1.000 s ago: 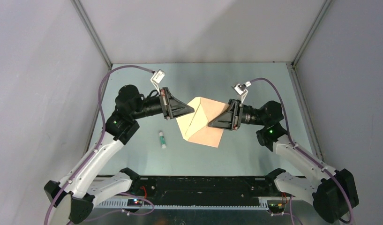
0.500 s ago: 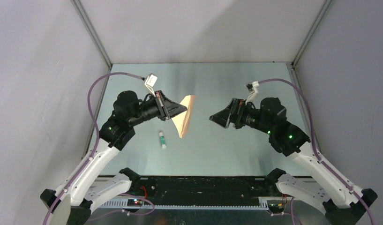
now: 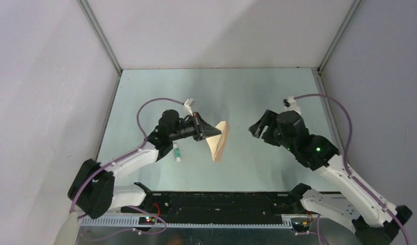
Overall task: Place the letter into the envelope and seal it
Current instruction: Place the envelope at the center of the board.
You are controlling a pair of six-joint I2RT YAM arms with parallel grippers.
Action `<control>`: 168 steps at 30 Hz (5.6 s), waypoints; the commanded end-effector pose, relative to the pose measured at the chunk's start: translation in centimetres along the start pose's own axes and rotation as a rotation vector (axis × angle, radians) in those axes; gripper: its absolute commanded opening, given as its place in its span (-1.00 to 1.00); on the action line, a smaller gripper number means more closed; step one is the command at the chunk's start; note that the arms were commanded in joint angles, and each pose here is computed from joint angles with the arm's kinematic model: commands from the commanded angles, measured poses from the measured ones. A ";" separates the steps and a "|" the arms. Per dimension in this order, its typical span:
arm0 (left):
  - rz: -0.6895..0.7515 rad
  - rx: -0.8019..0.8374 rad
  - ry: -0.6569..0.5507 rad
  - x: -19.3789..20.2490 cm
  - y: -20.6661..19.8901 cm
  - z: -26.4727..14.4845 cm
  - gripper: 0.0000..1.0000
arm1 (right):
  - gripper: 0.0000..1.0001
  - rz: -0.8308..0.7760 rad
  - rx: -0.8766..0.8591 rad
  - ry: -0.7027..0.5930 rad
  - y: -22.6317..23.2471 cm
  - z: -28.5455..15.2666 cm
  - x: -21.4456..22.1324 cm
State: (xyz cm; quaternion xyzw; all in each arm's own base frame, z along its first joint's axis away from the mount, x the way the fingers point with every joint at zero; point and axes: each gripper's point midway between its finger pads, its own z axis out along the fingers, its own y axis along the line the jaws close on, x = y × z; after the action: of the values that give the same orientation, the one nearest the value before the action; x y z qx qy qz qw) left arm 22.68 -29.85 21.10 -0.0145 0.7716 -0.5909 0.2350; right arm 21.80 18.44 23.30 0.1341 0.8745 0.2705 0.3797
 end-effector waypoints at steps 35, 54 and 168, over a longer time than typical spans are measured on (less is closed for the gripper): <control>0.018 -0.656 -0.069 3.8 18.2 3.3 -1.00 | 0.61 -0.186 0.276 0.344 -1.4 13.1 15.0; -0.081 -0.399 -0.054 4.4 13.3 3.2 -1.00 | 0.86 -0.315 0.285 0.287 -1.8 13.2 16.0; -0.046 -0.516 0.135 6.0 15.9 3.2 -1.00 | 0.92 -0.790 0.247 0.468 -6.8 11.9 17.0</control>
State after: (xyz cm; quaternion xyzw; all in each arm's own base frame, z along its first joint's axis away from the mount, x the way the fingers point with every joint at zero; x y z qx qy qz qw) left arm 21.71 -29.24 2.70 -0.0682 0.9157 -0.3709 0.1391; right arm 18.69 24.23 3.25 -0.2104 0.9513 0.0228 0.2241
